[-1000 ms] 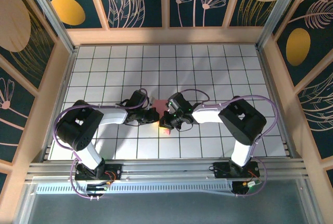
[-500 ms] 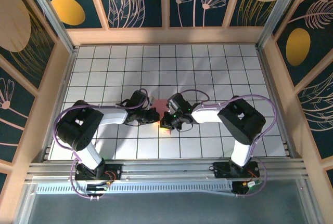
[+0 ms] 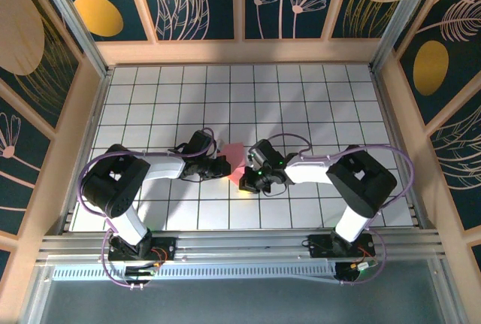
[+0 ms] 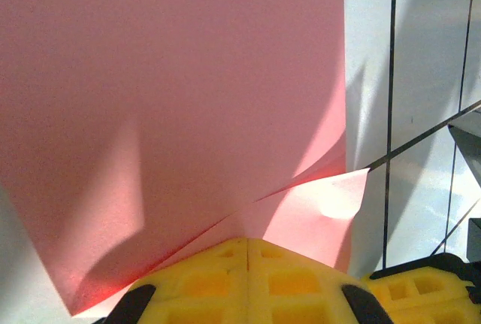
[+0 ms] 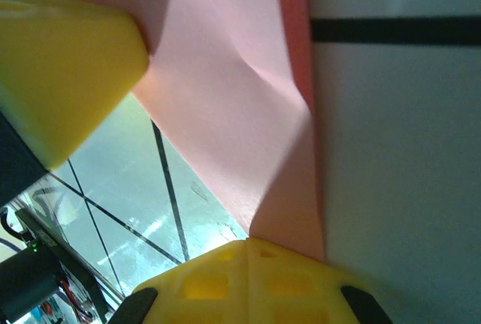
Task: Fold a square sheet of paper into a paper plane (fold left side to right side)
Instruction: Third fold the triangle at the center of the table, then fourth fold the wing at the center of the table.
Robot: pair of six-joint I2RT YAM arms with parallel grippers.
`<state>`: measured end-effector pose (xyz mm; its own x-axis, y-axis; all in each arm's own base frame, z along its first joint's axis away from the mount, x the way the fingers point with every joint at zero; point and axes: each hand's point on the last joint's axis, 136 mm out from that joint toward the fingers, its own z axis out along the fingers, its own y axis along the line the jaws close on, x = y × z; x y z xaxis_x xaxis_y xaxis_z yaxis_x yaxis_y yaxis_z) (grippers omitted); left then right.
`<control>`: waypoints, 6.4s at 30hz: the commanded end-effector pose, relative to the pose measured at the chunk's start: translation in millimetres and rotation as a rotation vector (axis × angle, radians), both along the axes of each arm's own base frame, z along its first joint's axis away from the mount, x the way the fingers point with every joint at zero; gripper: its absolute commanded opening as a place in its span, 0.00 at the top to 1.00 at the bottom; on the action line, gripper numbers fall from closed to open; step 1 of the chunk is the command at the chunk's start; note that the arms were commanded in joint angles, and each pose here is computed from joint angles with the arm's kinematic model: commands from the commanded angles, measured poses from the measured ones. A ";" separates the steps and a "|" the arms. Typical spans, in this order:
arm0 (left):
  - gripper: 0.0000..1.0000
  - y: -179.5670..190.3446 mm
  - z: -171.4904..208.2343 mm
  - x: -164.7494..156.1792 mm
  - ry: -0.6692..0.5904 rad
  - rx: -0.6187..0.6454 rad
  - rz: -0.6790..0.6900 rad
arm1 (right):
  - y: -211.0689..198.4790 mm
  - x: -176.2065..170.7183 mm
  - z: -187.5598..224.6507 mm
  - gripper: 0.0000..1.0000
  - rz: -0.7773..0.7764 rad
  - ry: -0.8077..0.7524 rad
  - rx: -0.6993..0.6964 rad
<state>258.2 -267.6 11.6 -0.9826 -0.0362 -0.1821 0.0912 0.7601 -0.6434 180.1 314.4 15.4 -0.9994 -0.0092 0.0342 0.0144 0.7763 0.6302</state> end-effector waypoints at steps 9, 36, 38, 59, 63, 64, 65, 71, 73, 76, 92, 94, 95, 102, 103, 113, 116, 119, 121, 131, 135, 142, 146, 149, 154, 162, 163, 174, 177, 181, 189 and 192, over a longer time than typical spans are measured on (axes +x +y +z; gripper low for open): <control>1.00 21.6 -29.1 -8.3 0.050 0.133 0.021 | -51.8 -35.3 -25.1 1.00 -0.052 0.105 -0.148; 0.85 -14.4 65.5 34.5 -0.081 -0.068 0.138 | -28.5 73.9 55.5 0.57 0.099 -0.520 0.052; 0.82 -4.9 72.0 40.5 -0.104 -0.054 0.169 | -21.3 75.3 50.8 0.57 0.120 -0.524 0.059; 0.61 58.7 76.7 56.7 -0.143 -0.005 0.389 | -4.8 77.5 36.9 0.87 0.161 -0.517 0.102; 0.58 53.6 78.8 58.0 -0.134 -0.042 0.385 | -6.6 76.5 36.5 0.89 0.159 -0.515 0.097; 0.57 52.8 79.2 58.4 -0.134 -0.046 0.384 | -6.0 76.1 36.4 0.90 0.162 -0.514 0.099; 0.56 52.5 79.3 58.8 -0.132 -0.050 0.385 | -5.5 75.9 36.6 0.93 0.163 -0.513 0.101; 0.48 53.4 77.2 58.8 -0.112 -0.079 0.396 | -10.7 77.8 48.6 1.00 0.140 -0.548 0.096; 0.43 53.9 76.9 58.9 -0.104 -0.102 0.408 | -12.7 77.5 56.6 1.00 0.130 -0.567 0.107; 0.41 49.7 75.6 58.8 -0.084 -0.163 0.407 | -14.7 76.3 66.6 1.00 0.115 -0.586 0.129; 0.54 14.8 50.4 66.3 0.036 -0.289 0.308 | -28.8 76.2 88.7 1.00 0.034 -0.638 0.191; 0.54 10.7 50.2 67.1 0.041 -0.304 0.296 | -28.7 75.4 89.4 1.00 0.035 -0.638 0.195; 0.54 9.4 50.3 68.0 0.042 -0.309 0.292 | -28.6 74.9 89.2 1.00 0.036 -0.637 0.197; 0.64 4.3 37.4 73.9 0.058 -0.299 0.280 | -29.6 74.5 87.8 1.00 0.031 -0.634 0.200; 0.66 4.3 34.4 74.6 0.062 -0.295 0.281 | -29.4 74.2 87.4 1.00 0.031 -0.633 0.201; 0.98 9.6 35.7 78.3 0.036 -0.260 0.306 | -43.8 80.8 84.2 0.85 -0.011 -0.616 0.107; 1.00 8.9 40.7 75.7 0.030 -0.254 0.322 | -56.6 86.7 86.2 0.73 -0.034 -0.605 -0.004; 1.00 8.9 40.6 72.2 0.038 -0.244 0.347 | -70.1 90.5 94.2 0.69 -0.063 -0.608 -0.139; 1.00 10.7 52.2 73.0 0.015 -0.257 0.375 | -73.6 87.1 99.3 0.69 -0.069 -0.603 -0.216; 1.00 7.3 63.9 71.8 0.028 -0.305 0.467 | -35.8 34.5 75.1 0.68 0.019 -0.585 -0.493; 1.00 5.0 63.1 72.1 0.035 -0.306 0.471 | -16.2 21.6 57.5 0.68 0.074 -0.592 -0.550; 1.00 2.5 62.7 70.7 0.038 -0.305 0.464 | -3.1 23.2 39.6 0.68 0.105 -0.622 -0.599; 1.00 1.5 62.6 71.1 0.040 -0.306 0.460 | -4.1 27.2 34.8 0.68 0.110 -0.639 -0.623; 1.00 0.6 61.5 70.6 0.044 -0.303 0.457 | -6.3 30.5 30.7 0.68 0.110 -0.645 -0.644; 1.00 0.3 61.3 70.9 0.044 -0.300 0.454 | -8.3 35.9 27.6 0.70 0.102 -0.656 -0.663; 1.00 1.0 59.6 70.7 0.044 -0.291 0.453 | -10.9 43.6 26.2 0.74 0.104 -0.682 -0.699; 1.00 0.9 59.7 70.7 0.044 -0.291 0.453 | -11.1 44.3 25.8 0.74 0.104 -0.682 -0.700; 1.00 0.1 58.0 70.7 0.048 -0.286 0.446 | -9.4 47.0 22.0 0.79 0.124 -0.693 -0.714; 1.00 0.4 58.2 71.0 0.045 -0.282 0.445 | -9.6 46.3 20.9 0.82 0.131 -0.691 -0.714; 0.96 1.3 59.1 71.5 0.034 -0.265 0.438 | -10.2 45.4 19.3 0.87 0.137 -0.688 -0.716; 0.67 22.4 74.3 79.4 -0.034 -0.214 0.437 | -11.9 42.1 16.1 0.98 0.174 -0.680 -0.723; 0.63 46.6 82.1 83.8 -0.062 -0.201 0.467 | -9.7 41.5 17.5 1.00 0.193 -0.682 -0.714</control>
<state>336.5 -241.3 78.5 -0.8589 -0.4933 -0.1381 -0.2019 0.5738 -0.7937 216.5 302.9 30.8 -0.7993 -0.3625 -0.4793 -0.3367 0.9308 -0.1425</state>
